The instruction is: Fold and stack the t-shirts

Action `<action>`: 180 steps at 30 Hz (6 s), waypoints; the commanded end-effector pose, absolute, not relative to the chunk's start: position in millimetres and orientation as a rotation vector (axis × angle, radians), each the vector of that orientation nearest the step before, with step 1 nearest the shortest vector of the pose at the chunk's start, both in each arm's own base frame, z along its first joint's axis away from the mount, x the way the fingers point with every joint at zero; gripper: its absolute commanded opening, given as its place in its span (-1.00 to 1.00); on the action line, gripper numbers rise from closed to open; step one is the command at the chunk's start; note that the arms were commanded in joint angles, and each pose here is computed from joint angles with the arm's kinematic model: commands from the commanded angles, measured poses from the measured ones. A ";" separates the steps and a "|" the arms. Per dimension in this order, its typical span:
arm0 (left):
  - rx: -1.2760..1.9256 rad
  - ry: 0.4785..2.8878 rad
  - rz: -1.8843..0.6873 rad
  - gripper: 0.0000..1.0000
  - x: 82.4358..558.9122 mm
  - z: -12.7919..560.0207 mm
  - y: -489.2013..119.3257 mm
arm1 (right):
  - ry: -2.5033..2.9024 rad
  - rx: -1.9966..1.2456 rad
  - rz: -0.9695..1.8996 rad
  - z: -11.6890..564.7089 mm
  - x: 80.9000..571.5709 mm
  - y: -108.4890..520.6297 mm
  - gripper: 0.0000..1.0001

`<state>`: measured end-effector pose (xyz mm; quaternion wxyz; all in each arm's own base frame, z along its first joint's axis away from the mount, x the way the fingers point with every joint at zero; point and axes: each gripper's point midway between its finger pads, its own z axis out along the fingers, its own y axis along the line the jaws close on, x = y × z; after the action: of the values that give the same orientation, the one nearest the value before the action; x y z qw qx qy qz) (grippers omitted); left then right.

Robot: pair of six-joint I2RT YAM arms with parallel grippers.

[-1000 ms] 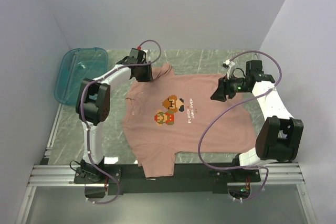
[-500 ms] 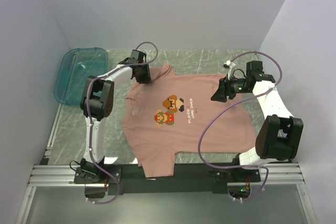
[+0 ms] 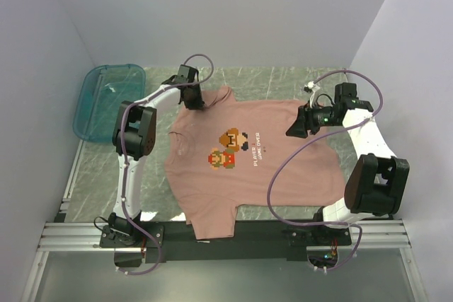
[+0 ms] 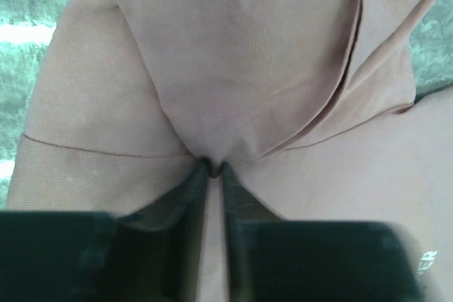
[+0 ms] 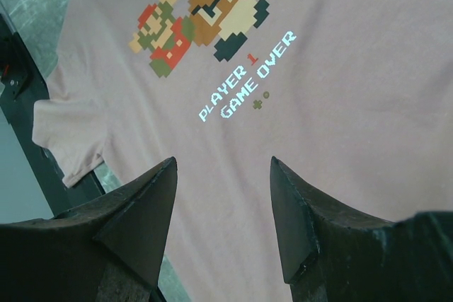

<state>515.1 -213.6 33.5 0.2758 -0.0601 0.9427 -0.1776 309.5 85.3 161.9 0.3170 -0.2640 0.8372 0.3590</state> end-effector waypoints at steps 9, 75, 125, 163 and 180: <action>-0.192 2.350 -0.488 -0.99 554.3 90.2 -206.7 | 2.171 -0.687 0.981 169.3 311.2 82.9 0.23; -0.107 2.090 -0.832 -0.35 667.8 93.2 -177.6 | 2.244 -0.673 0.964 153.6 317.4 75.7 0.22; -0.317 2.702 -0.692 -0.58 342.7 4.4 -160.2 | 2.213 -0.591 0.934 170.4 315.7 56.7 0.22; -0.181 2.507 -0.553 -0.20 553.3 39.1 -105.1 | 2.192 -0.615 0.990 175.2 310.8 61.7 0.22; -0.157 2.304 -0.613 -0.99 561.3 115.9 -107.3 | 2.324 -0.440 0.692 156.5 355.0 26.1 0.22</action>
<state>550.0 -107.7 36.8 0.2810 -0.0734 0.9311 -0.2208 314.0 51.0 149.0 0.2934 -0.1972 0.8705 0.3425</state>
